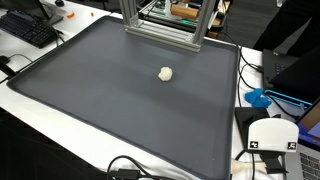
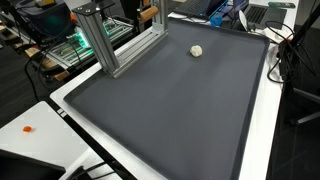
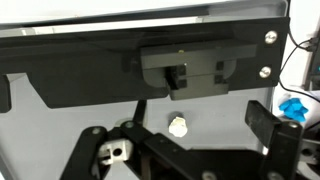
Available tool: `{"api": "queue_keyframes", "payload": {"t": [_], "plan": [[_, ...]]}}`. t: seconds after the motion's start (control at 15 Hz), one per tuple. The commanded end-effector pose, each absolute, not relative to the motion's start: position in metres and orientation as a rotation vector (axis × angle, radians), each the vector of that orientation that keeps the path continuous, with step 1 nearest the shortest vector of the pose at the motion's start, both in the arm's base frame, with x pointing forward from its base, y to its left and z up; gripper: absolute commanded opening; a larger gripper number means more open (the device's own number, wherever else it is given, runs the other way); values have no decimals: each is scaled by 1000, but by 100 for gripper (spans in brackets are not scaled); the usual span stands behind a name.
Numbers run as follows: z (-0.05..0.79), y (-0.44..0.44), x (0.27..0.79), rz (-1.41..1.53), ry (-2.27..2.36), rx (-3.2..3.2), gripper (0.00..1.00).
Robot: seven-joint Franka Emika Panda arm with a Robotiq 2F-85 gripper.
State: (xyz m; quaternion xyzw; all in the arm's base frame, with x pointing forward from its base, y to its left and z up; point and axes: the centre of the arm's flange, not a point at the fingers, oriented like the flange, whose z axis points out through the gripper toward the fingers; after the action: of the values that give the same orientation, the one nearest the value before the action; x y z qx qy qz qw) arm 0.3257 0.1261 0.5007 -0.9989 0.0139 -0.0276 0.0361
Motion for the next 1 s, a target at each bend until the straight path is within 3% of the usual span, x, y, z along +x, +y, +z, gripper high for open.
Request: {"api": "queue_keyframes", "payload": {"t": [0.0, 0.93], "plan": [[495, 135, 316, -54, -29, -3066, 100], [470, 141, 306, -38, -166, -3147, 100]]}}
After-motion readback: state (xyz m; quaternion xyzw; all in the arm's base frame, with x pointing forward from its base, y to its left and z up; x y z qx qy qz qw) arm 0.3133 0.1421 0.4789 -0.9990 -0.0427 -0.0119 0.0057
